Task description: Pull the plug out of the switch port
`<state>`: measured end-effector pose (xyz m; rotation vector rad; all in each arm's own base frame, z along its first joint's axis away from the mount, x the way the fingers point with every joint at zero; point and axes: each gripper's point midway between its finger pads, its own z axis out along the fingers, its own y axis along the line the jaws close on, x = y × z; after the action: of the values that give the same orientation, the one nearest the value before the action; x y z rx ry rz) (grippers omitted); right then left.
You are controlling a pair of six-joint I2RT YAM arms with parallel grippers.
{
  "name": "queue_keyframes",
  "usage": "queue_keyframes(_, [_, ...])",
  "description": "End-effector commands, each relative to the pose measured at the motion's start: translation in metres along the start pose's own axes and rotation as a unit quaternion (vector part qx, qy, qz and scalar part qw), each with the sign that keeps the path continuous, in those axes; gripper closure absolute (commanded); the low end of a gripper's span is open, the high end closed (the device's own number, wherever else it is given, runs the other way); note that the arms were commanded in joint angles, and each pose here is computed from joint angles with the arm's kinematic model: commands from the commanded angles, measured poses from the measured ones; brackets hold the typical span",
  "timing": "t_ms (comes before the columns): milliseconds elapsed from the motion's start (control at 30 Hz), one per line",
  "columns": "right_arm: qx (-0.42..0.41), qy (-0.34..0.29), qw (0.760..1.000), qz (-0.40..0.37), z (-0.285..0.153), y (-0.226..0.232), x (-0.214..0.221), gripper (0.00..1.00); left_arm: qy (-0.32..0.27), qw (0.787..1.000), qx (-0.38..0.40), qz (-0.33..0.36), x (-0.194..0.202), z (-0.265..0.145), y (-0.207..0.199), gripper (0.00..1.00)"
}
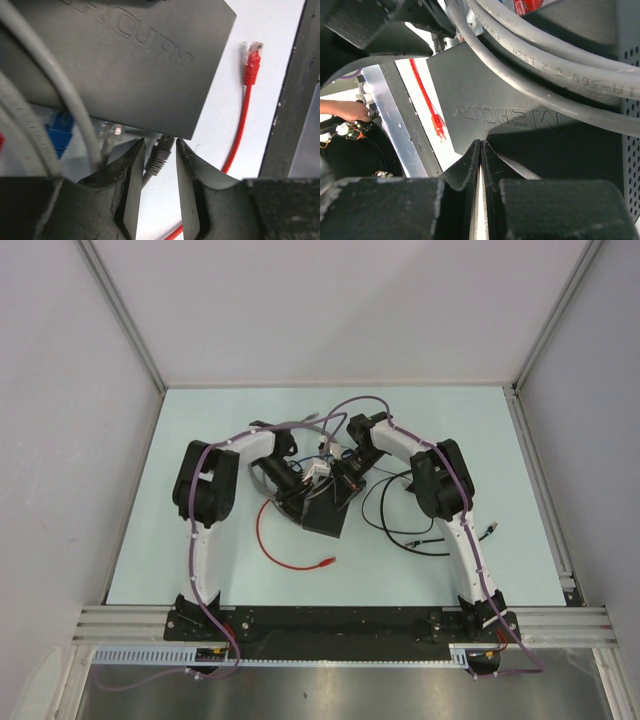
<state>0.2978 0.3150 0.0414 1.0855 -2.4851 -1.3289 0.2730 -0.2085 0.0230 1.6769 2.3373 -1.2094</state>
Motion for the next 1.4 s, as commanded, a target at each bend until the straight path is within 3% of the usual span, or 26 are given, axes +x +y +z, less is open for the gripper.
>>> queue_keyframes(0, [0.039, 0.015, 0.999, -0.008, 0.005, -0.024, 0.004, 0.92, 0.021, 0.999, 0.023, 0.017, 0.011, 0.012, -0.005, 0.63])
queue_keyframes(167, [0.038, 0.015, 0.999, -0.007, 0.006, -0.025, 0.004, 0.92, 0.026, 1.0, -0.001, -0.008, 0.012, 0.014, 0.007, 0.61])
queue_keyframes(467, [0.036, 0.016, 0.999, -0.006, 0.008, -0.026, 0.004, 0.92, 0.052, 0.997, -0.024, -0.059, 0.015, 0.024, 0.019, 0.71])
queue_keyframes(600, [0.037, 0.017, 0.999, -0.008, 0.008, -0.025, 0.003, 0.92, 0.066, 0.996, -0.034, -0.057, 0.019, 0.025, 0.02, 0.88])
queue_keyframes(767, [0.04, 0.015, 0.999, -0.011, 0.007, -0.026, 0.002, 0.92, 0.086, 0.993, -0.051, -0.058, 0.03, 0.027, 0.026, 1.0])
queue_keyframes(967, [0.044, 0.014, 0.999, -0.013, 0.006, -0.027, 0.001, 0.92, 0.101, 0.99, -0.076, -0.055, 0.03, 0.021, 0.033, 1.0])
queue_keyframes(1133, [0.044, 0.016, 0.999, -0.013, 0.006, -0.027, 0.002, 0.92, 0.126, 0.978, -0.161, -0.044, 0.024, -0.003, 0.057, 1.0])
queue_keyframes(1367, [0.044, 0.016, 0.999, -0.014, 0.007, -0.026, 0.001, 0.92, 0.133, 0.972, -0.18, -0.069, 0.026, -0.002, 0.059, 1.0])
